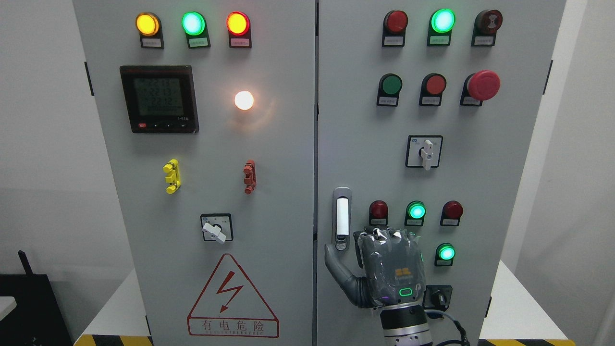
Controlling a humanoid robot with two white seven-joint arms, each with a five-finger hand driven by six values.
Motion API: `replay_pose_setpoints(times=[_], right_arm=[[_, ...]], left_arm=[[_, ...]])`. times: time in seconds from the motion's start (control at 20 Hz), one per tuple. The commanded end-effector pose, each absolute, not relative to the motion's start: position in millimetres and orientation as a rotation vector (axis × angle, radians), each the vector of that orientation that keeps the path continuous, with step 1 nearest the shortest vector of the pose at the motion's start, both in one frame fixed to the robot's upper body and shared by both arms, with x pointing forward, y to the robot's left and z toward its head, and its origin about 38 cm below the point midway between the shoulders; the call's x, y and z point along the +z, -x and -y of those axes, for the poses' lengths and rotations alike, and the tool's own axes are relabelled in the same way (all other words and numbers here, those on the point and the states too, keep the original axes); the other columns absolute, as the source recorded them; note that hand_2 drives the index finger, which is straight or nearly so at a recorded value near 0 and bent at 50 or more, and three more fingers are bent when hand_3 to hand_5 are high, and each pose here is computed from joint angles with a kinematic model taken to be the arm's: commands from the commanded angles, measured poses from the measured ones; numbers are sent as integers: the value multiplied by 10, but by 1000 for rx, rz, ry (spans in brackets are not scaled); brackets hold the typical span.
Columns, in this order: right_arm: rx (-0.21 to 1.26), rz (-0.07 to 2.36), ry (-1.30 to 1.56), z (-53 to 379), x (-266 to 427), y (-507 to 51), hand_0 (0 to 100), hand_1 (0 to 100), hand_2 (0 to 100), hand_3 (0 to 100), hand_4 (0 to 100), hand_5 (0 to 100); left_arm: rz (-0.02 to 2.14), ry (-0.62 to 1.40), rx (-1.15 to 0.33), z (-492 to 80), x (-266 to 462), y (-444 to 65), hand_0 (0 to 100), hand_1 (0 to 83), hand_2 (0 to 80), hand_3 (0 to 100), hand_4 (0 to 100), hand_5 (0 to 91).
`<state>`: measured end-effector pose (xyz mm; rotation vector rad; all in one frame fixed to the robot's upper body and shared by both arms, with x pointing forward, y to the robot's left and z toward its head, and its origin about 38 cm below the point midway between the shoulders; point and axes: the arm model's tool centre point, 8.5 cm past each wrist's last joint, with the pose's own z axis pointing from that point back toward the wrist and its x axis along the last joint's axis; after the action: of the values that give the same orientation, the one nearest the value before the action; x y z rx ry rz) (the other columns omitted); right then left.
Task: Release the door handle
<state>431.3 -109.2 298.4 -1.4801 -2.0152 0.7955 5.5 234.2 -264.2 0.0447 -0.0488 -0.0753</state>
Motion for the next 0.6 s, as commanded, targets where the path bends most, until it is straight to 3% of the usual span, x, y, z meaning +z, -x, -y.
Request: replay_pose_setpoints(times=[0.0,0.55], right_arm=[[794,2015,1475,1077,2989,-4318,402,41,1000,1000,1000,1000],[797,2014,1477,1069,3011,-4351,408,39,1000,1000,1000,1000]], left_arm=[[43,-45,-74,-2342,-2640,-42,120,389,0,0,0,0],[43,-45,-74,-2342,-2640,-42,120,389,0,0,0,0]])
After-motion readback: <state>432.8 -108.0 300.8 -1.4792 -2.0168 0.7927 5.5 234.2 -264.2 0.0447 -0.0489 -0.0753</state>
